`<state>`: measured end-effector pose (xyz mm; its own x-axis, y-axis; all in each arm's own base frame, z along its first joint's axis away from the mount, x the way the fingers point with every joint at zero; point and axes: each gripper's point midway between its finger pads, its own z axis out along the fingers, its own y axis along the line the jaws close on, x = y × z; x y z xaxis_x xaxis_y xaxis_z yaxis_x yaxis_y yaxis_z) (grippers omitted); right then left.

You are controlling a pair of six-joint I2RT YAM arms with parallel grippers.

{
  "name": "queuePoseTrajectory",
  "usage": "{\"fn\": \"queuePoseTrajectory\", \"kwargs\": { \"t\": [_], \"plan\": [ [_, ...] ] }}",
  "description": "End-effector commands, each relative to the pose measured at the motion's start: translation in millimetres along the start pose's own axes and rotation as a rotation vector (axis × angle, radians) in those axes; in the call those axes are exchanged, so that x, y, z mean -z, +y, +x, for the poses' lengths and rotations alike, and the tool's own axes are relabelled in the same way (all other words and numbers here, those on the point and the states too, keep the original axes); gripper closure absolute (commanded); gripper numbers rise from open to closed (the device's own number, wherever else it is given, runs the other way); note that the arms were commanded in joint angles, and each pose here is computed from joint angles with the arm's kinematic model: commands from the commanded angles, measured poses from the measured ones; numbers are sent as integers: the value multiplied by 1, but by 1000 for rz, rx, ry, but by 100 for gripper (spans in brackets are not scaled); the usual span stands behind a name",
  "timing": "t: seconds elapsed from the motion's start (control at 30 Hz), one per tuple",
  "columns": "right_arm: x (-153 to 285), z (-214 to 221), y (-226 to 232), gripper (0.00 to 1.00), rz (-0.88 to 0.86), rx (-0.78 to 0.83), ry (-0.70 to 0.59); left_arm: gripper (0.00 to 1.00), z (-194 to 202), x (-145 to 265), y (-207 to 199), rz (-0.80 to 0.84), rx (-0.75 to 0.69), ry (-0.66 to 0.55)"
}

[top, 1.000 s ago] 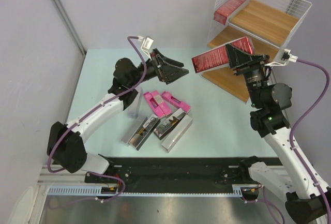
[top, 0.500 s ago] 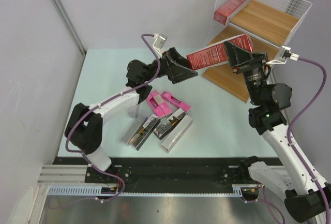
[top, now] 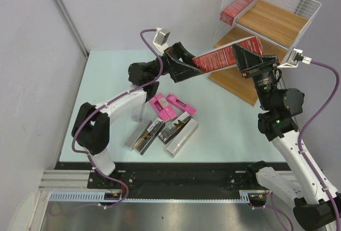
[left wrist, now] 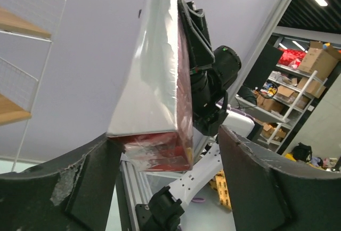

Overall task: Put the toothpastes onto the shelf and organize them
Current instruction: Pick up the toothpaste from the center of the board.

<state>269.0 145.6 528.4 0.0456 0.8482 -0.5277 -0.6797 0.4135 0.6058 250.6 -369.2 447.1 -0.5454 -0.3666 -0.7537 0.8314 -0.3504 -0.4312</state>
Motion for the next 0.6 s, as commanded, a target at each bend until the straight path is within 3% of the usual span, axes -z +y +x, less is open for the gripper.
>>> {"fn": "queuePoseTrajectory", "kwargs": {
  "t": [0.0, 0.17, 0.23, 0.37, 0.4, 0.57],
  "plan": [
    [2, -24, 30, 82, -81, -6, -62, 28, -7, -9, -23, 107, -54, 2],
    [2, -24, 28, 81, -75, -4, -65, 48, -6, -9, -24, 110, -55, 0],
    [1, -23, 26, 77, -68, -4, -63, 56, -7, -9, -25, 112, -58, 0],
    [1, -22, 21, 59, -46, 5, -62, 66, -9, -10, -27, 109, -63, -4],
    [1, -21, 17, 50, -29, 14, -56, 67, -10, -10, -27, 107, -64, -6],
    [6, -20, -5, 33, 76, 92, -51, 75, -21, -4, -26, 68, -79, -48]
  ]
}}
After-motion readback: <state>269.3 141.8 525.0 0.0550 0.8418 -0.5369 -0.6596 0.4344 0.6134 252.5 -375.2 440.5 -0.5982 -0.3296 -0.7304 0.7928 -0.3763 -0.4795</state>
